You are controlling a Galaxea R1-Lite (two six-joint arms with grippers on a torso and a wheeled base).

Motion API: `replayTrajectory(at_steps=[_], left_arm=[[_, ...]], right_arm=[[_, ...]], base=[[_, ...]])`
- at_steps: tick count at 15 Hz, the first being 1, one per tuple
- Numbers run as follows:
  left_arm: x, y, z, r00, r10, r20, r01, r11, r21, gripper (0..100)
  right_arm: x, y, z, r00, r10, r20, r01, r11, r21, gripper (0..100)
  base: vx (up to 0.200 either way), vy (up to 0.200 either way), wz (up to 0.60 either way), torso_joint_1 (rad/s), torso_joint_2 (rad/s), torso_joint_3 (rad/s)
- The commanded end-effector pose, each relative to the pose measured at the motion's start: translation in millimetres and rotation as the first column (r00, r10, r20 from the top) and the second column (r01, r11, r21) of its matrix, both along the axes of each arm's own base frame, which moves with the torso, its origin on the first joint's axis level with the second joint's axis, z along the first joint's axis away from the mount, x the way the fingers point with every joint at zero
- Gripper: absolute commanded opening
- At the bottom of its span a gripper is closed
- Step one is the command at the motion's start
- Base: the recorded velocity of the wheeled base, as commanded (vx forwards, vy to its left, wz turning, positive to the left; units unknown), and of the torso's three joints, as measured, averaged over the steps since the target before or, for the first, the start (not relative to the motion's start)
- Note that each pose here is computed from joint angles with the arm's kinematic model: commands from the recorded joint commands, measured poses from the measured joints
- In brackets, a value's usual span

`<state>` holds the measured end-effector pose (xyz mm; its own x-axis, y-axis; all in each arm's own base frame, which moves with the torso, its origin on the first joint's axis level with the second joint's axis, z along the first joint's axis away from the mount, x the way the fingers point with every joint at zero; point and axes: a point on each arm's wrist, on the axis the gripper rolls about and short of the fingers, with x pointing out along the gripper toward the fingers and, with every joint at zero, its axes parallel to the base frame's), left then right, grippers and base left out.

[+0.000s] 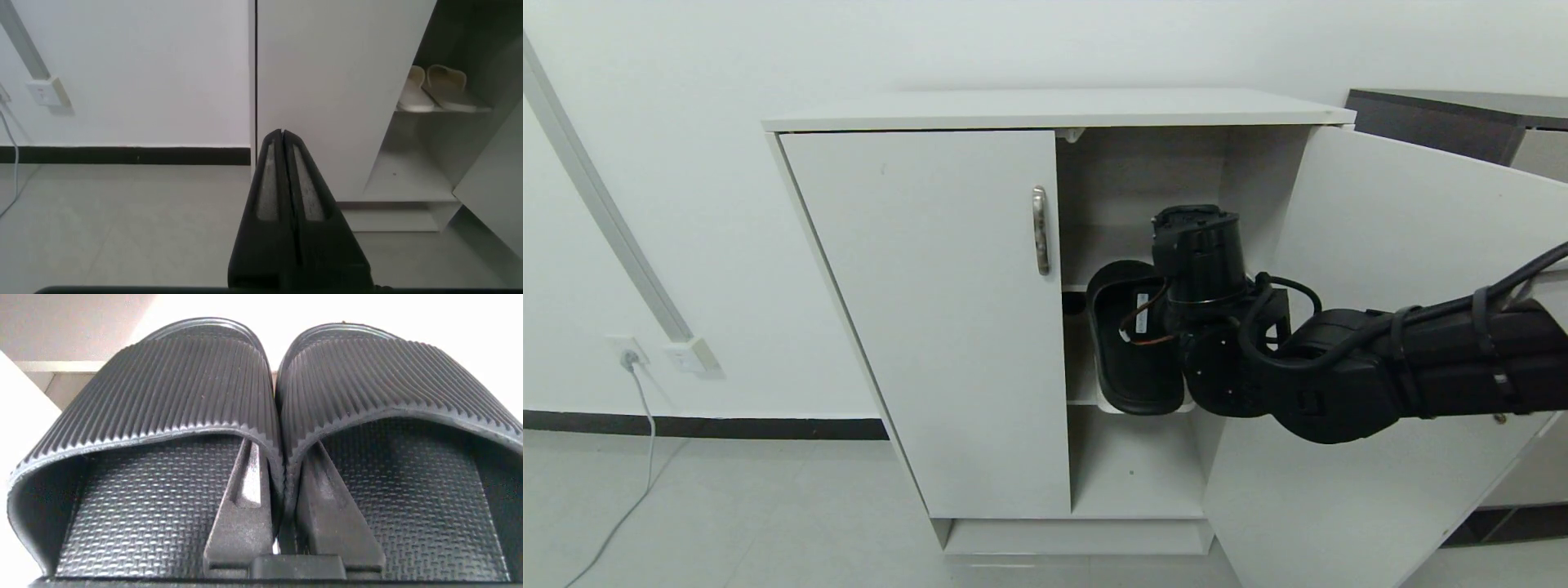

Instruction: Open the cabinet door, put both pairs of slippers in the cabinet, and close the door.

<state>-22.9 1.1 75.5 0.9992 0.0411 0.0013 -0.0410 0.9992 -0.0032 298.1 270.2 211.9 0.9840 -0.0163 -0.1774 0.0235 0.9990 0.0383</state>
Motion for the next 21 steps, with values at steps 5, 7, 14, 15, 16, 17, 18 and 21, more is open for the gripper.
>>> replayTrajectory(at_steps=[5,7,14,15,16,17,18,21], left_arm=[[0.1,0.0,0.0,1.000,0.000,-0.001,0.000,1.000,0.000,0],[0.1,0.0,0.0,1.000,0.000,-0.001,0.000,1.000,0.000,0],[0.1,0.0,0.0,1.000,0.000,-0.001,0.000,1.000,0.000,0],[0.1,0.0,0.0,1.000,0.000,-0.001,0.000,1.000,0.000,0],[0.1,0.0,0.0,1.000,0.000,-0.001,0.000,1.000,0.000,0],[0.1,0.0,0.2,1.000,0.000,0.000,0.000,1.000,0.000,0],[0.1,0.0,0.0,1.000,0.000,-0.001,0.000,1.000,0.000,0],[0.1,0.0,0.0,1.000,0.000,-0.001,0.000,1.000,0.000,0]], right_arm=[[-0.1,-0.6,4.7,1.000,0.000,0.012,0.000,1.000,0.007,0],[2.4,-2.4,5.8,1.000,-0.007,0.015,0.007,1.000,0.008,0],[15.0,-5.9,6.6,1.000,0.009,0.016,-0.009,1.000,0.019,0],[19.5,-6.0,7.7,1.000,0.003,0.021,-0.003,1.000,0.022,0],[24.1,-5.8,7.0,1.000,0.009,0.021,-0.009,1.000,0.026,0],[29.4,-6.8,8.3,1.000,0.016,0.024,-0.016,1.000,0.024,0],[36.4,-8.2,8.3,0.999,0.015,0.028,-0.016,1.000,0.014,0],[51.5,-7.5,9.8,0.999,0.011,0.031,-0.012,1.000,0.005,0]], base=[[0.200,0.000,0.00,-0.001,0.00,0.002],[0.200,0.000,0.00,0.005,0.00,0.005],[0.000,0.000,0.00,0.000,0.00,0.000],[0.000,0.000,0.00,0.000,0.00,0.000],[0.000,0.000,0.00,0.000,0.00,0.000],[0.000,0.000,0.00,0.000,0.00,0.000],[0.000,0.000,0.00,0.000,0.00,0.000],[0.000,0.000,0.00,0.000,0.00,0.000]])
